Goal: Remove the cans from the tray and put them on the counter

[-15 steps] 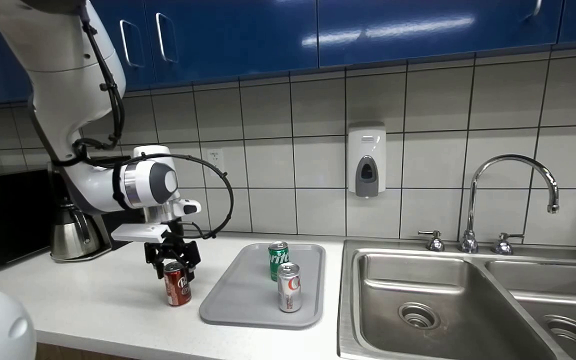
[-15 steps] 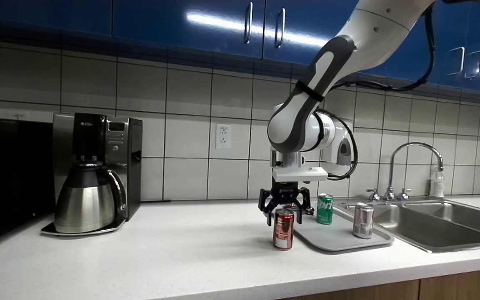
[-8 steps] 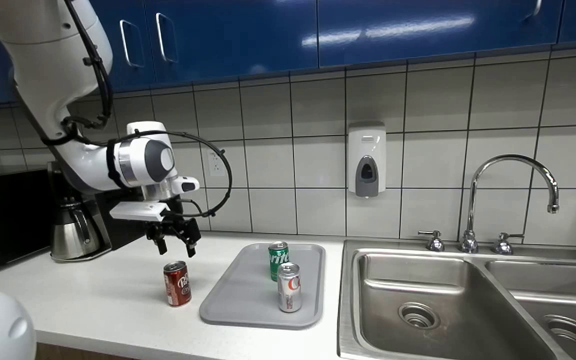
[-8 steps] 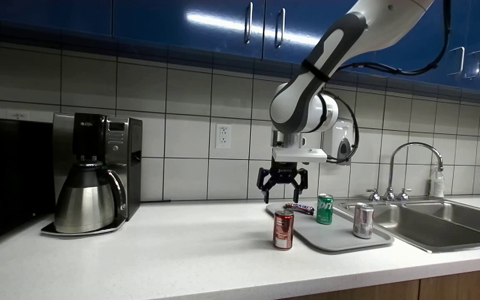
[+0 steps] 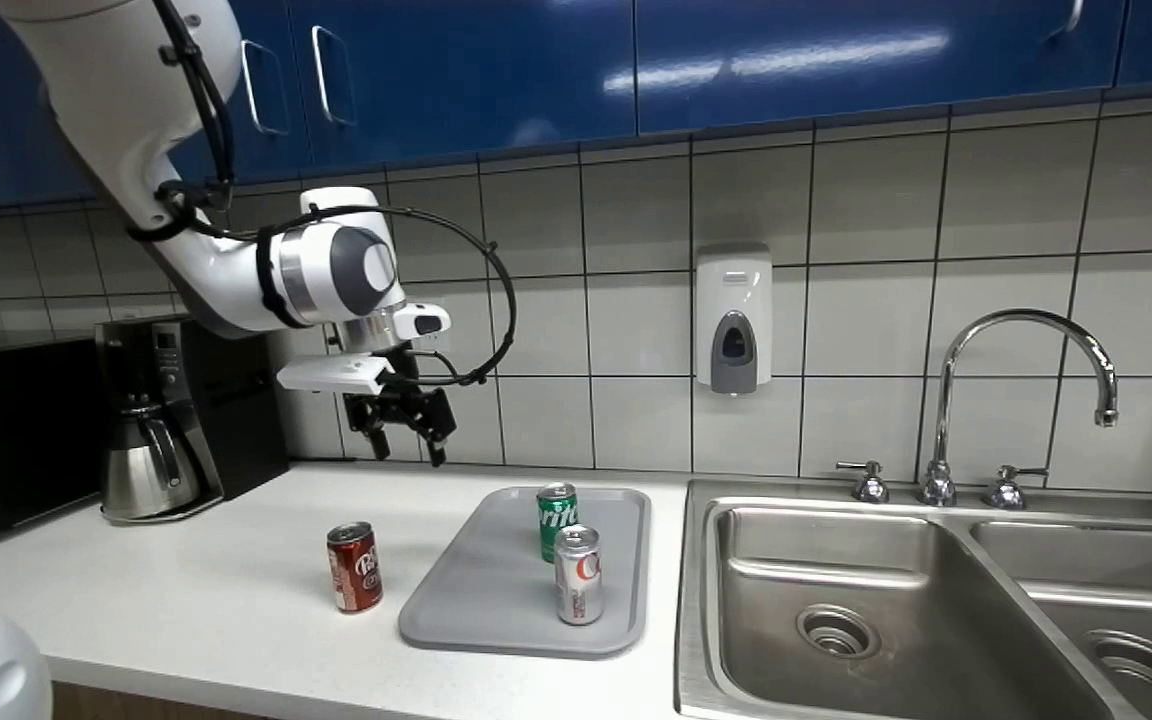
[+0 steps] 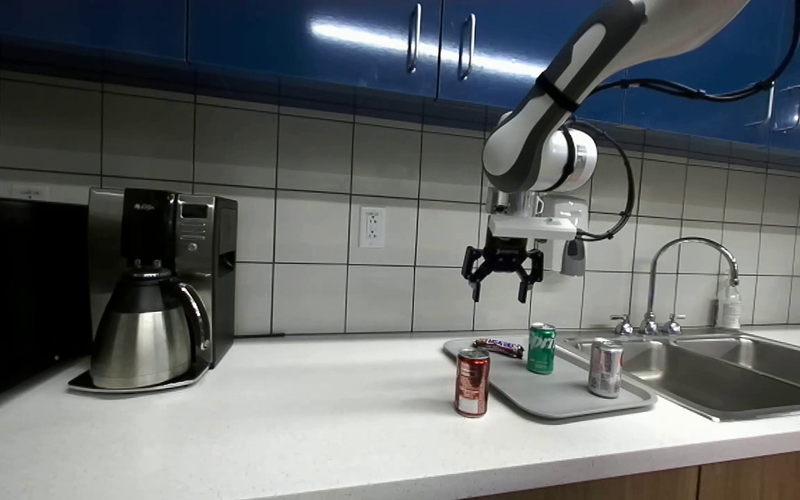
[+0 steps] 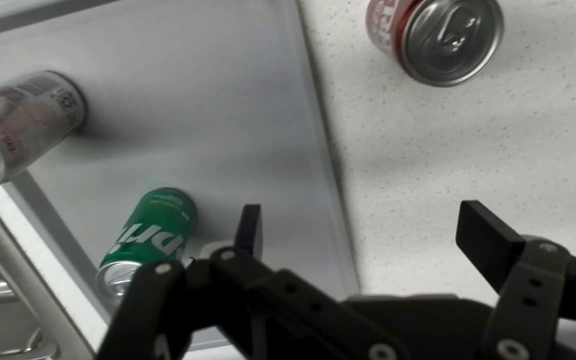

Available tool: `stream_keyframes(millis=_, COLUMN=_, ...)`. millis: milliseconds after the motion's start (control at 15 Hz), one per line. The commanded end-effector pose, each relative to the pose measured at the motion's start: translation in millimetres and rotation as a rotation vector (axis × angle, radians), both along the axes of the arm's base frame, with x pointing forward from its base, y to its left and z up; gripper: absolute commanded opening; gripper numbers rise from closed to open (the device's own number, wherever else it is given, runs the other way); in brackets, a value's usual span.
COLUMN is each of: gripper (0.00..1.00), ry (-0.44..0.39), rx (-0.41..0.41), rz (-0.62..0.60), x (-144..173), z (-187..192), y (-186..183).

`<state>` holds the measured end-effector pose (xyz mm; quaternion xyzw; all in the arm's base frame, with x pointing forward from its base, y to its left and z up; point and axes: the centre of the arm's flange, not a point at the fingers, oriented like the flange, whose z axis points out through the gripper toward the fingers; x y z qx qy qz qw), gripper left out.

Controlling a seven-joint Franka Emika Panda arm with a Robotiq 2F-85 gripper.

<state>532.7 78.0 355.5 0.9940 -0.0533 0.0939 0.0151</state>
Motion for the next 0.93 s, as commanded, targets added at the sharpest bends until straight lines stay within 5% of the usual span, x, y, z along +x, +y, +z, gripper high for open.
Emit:
stream_keyframes(millis=0, gripper=1.00, ry=0.018, rx=-0.021, rz=0.012, x=11, z=13, y=-47)
stream_keyframes(millis=867, gripper=1.00, ry=0.048, rx=-0.055, rz=-0.068, x=82, z=-18, y=-164)
